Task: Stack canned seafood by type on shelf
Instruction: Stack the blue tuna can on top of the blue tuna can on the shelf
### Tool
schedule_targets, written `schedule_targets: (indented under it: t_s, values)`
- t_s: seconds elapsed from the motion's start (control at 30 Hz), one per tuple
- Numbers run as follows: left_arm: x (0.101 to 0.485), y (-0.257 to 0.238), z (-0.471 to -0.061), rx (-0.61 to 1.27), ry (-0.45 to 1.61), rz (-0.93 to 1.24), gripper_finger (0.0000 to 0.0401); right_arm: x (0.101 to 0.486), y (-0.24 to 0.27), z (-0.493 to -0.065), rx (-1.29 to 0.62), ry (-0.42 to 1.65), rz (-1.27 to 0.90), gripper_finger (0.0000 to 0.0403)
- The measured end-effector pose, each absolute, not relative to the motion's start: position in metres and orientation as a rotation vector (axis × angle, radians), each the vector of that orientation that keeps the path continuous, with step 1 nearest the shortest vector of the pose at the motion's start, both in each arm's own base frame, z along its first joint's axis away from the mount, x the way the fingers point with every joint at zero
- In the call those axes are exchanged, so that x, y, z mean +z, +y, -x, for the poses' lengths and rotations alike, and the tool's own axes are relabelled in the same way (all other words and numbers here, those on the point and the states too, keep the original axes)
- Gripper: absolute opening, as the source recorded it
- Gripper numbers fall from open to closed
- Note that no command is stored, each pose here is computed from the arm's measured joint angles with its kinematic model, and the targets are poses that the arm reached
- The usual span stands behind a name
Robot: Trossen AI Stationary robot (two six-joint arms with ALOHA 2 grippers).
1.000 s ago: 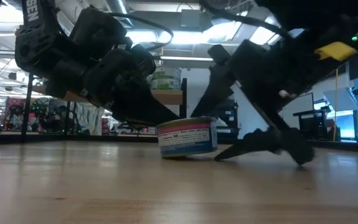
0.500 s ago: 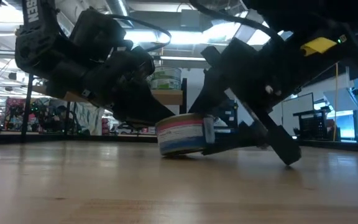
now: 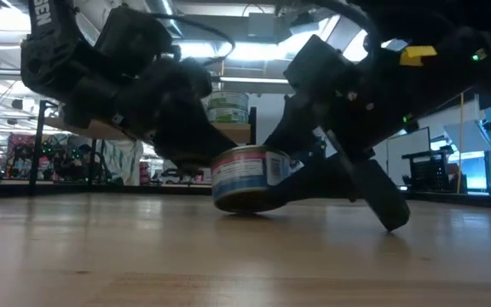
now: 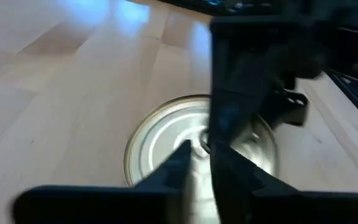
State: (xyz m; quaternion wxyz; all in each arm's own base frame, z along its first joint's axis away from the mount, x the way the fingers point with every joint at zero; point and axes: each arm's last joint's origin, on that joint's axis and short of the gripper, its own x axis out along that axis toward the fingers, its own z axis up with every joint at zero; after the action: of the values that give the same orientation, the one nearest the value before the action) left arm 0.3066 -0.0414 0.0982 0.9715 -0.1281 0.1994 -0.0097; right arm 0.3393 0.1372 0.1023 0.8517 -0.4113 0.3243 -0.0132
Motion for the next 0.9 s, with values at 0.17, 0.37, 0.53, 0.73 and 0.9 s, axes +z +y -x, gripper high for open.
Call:
schedule_targets:
  t_s: [0.17, 0.37, 0.53, 0.73, 0.9]
  values:
    - [0.117, -0.043, -0.303, -0.071, 0.385, 0.148, 0.0134, 0.115, 0.145, -0.33, -0.047, 0.674, 0.819, 0.0203]
    - [0.14, -0.045, -0.295, -0.093, 0.383, 0.036, 0.0232, 0.134, 0.144, -0.321, -0.063, 0.692, 0.631, 0.0203]
    - [0.148, -0.052, -0.294, -0.132, 0.351, -0.054, 0.027, 0.143, 0.143, -0.32, -0.086, 0.668, 0.524, 0.0203]
    - [0.142, -0.059, -0.293, -0.156, 0.369, -0.174, 0.0272, 0.151, 0.137, -0.324, -0.105, 0.63, 0.402, 0.0203]
    - [0.142, -0.059, -0.293, -0.142, 0.359, -0.247, 0.0267, 0.158, 0.135, -0.331, -0.091, 0.553, 0.339, 0.0203]
